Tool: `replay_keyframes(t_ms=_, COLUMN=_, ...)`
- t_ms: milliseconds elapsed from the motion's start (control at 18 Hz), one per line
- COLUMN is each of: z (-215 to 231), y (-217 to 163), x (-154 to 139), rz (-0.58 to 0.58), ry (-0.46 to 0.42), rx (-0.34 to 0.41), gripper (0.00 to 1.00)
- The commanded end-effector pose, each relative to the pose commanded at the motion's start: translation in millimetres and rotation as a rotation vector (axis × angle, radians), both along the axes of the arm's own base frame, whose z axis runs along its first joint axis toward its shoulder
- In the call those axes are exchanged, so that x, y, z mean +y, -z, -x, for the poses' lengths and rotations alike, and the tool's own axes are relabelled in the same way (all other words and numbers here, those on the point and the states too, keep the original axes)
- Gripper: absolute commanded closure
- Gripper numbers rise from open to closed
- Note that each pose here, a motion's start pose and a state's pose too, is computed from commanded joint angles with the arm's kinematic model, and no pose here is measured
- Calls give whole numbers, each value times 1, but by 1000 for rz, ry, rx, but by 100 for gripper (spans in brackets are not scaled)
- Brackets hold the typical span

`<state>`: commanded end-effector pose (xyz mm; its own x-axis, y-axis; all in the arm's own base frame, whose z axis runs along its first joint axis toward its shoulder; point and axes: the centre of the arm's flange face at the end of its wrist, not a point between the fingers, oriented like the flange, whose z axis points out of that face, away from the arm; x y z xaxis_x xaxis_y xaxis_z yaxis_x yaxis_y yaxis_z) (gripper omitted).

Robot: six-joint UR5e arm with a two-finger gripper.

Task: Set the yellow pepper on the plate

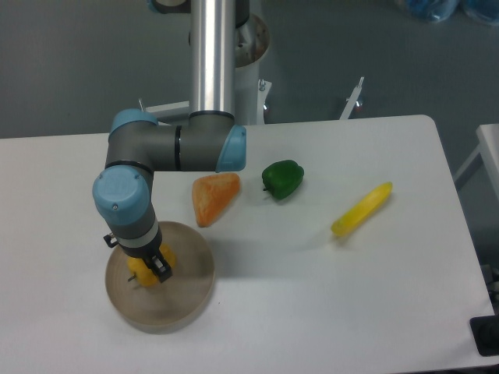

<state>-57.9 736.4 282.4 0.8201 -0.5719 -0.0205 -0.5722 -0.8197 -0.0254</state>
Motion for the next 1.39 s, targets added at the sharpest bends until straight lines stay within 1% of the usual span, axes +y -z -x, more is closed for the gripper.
replay_keyframes(t_ms=111, z=8, y=-9, x=-1, rz=-13, ry=-9, rx=4, gripper=0)
replay_keyframes(t_ms=167, z=21, y=-20, x=-4, rz=-28, ry=-26, rx=8, gripper=0)
replay_keyframes(t_ms=278, z=65, y=-33, x=-14, rz=-40, ry=-76, rx=12, gripper=0)
replay_keyframes(t_ms=333, z=80, y=-39, x=-20, rz=-42, ry=-90, rx=12, gripper=0)
replay_keyframes(t_ms=389, z=108, y=-51, x=-30, rz=-55, ry=-92, rx=20, gripper=0)
replay_keyframes(t_ms=444, z=123, y=-54, x=-34, rz=-59, ry=-68, rx=26, gripper=0)
replay_keyframes(t_ms=556, z=145, y=-58, x=-42, rz=-58, ry=20, rx=40, gripper=0)
replay_keyframes(t_ms=611, z=163, y=-60, x=-50, rz=-47, ry=34, rx=45, gripper=0)
replay_keyframes(t_ms=667, z=187, y=-62, x=-60, rz=-38, ry=36, rx=45, gripper=0)
replay_keyframes(t_ms=722, z=213, y=-61, x=-70, rz=-22, ry=56, rx=39, gripper=0)
replay_keyframes(t_ms=778, z=223, y=-59, x=-75, rz=-7, ry=80, rx=33, gripper=0)
replay_keyframes(t_ms=833, z=244, y=-61, x=-87, rz=2, ry=99, rx=30, gripper=0)
replay_keyframes(t_ms=889, z=262, y=-65, x=-99, rz=17, ry=101, rx=19, gripper=0)
replay_keyframes(t_ms=1056, z=275, y=-78, x=-104, rz=22, ry=137, rx=20, gripper=0)
replay_keyframes(t_ms=1222, z=292, y=-83, x=-107, rz=30, ry=121, rx=17, gripper=0)
replay_keyframes(t_ms=1278, z=301, y=-83, x=-112, rz=29, ry=121, rx=18, gripper=0)
replay_keyframes(t_ms=1389, z=316, y=-84, x=-121, rz=24, ry=166, rx=16, gripper=0)
